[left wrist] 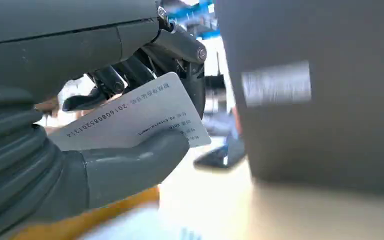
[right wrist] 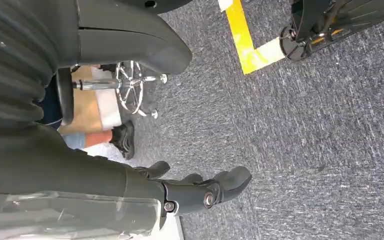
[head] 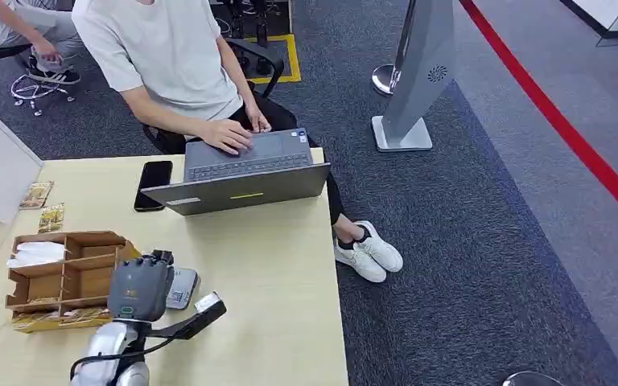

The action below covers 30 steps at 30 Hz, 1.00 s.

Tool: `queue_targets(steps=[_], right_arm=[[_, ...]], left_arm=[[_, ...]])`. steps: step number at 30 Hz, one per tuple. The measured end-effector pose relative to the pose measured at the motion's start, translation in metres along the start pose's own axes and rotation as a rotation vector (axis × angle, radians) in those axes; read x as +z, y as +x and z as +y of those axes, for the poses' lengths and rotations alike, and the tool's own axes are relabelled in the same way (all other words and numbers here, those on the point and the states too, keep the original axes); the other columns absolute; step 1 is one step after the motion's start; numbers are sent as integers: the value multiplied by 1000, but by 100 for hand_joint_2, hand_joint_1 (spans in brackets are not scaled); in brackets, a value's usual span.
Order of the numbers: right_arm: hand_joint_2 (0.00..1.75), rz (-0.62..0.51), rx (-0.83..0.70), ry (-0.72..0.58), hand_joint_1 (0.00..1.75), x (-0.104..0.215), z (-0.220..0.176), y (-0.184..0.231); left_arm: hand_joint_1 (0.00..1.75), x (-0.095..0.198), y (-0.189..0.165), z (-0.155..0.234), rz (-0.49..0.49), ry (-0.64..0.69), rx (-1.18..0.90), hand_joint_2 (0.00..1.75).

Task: Pass the card to the sensor for recognition and then transmit it.

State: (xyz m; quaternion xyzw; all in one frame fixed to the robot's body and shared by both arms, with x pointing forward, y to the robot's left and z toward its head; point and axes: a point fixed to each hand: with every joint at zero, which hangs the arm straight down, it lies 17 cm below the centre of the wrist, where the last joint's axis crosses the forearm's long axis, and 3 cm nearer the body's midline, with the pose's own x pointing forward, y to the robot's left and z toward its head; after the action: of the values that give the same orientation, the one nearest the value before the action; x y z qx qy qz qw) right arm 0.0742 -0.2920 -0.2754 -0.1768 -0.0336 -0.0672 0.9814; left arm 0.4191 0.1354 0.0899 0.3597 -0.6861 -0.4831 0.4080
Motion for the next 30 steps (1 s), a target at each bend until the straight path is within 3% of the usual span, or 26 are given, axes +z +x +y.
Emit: queue_targets(steps=[6,11,17,23,30], right_arm=[[175,-1,2,0,0,0,0,0],[175,-1,2,0,0,0,0,0],[175,-26,63,3,0,0,1,4],[175,-55,149,14,0,2,5,15],[175,-78,181,18,0,3,7,24]], left_arm=[[175,-22,27,108,-91,312,-49,175],[175,-25,39,146,-124,409,-53,175],[175,-32,59,228,-196,655,-97,175],[175,-80,49,292,-178,749,-177,175],[175,-105,36,308,-145,760,-219,175]])
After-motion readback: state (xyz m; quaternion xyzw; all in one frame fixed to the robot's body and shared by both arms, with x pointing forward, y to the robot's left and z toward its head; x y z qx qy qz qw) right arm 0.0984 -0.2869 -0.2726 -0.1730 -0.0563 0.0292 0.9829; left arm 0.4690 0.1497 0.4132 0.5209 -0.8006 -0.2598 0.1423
